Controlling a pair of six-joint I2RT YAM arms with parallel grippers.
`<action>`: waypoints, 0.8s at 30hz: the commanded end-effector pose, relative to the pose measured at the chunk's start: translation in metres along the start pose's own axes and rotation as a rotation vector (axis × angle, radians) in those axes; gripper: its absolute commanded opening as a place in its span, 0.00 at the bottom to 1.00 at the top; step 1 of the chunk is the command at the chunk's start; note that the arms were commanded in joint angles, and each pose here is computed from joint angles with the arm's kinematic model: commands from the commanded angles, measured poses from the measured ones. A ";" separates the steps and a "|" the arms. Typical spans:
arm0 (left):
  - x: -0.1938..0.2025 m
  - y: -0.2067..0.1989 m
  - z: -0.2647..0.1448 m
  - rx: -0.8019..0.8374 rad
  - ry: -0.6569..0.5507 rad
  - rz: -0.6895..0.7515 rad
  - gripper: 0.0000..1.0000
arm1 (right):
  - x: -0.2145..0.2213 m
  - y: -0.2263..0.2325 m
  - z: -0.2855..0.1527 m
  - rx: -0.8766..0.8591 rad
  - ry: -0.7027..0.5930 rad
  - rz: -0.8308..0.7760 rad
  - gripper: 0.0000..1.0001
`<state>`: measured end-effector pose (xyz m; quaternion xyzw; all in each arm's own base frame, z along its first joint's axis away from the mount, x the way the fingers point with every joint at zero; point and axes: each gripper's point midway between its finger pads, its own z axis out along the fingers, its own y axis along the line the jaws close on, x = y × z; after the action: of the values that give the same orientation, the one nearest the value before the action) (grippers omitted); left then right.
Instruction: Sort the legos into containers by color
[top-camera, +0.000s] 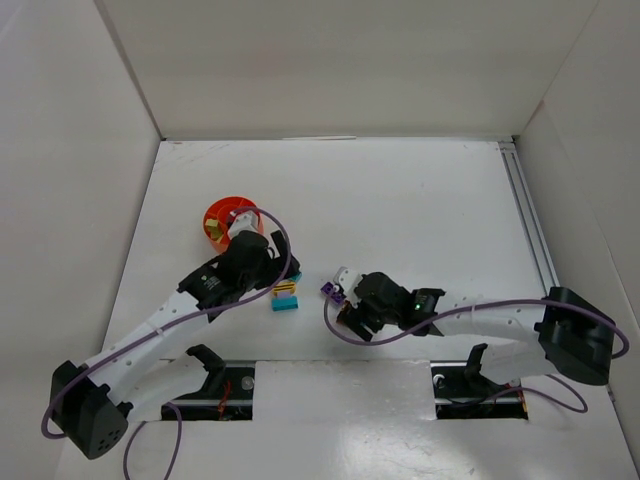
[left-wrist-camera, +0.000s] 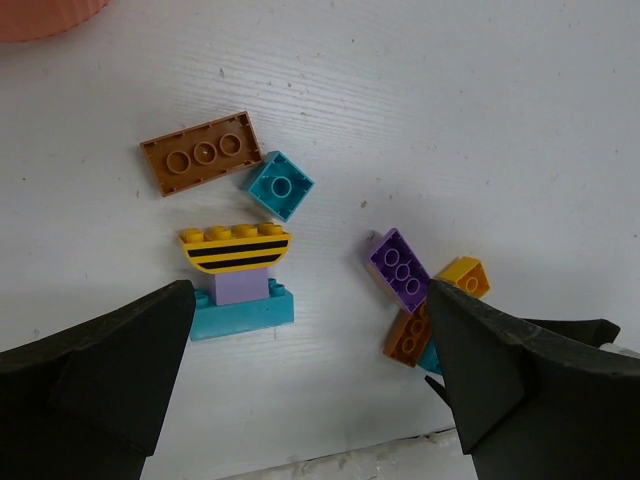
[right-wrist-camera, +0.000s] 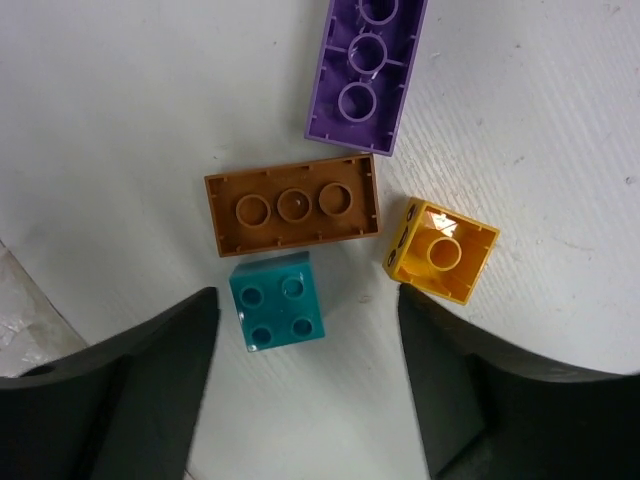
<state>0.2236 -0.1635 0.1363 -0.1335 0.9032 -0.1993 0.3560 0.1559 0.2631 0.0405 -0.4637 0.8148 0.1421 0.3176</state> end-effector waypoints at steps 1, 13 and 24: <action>-0.018 -0.012 -0.013 0.035 -0.057 -0.023 1.00 | -0.008 0.003 0.008 0.000 -0.041 -0.006 0.72; -0.037 0.004 -0.024 -0.079 -0.129 -0.071 1.00 | 0.006 0.011 0.013 -0.013 -0.013 0.016 0.51; -0.060 0.045 -0.038 -0.212 -0.230 -0.211 1.00 | -0.054 0.020 -0.020 -0.084 -0.161 -0.054 0.22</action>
<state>0.2353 -0.1102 0.1564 -0.2462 0.8765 -0.1297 0.3928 0.1398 0.2682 0.0333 -0.4858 0.8041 0.1614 0.3021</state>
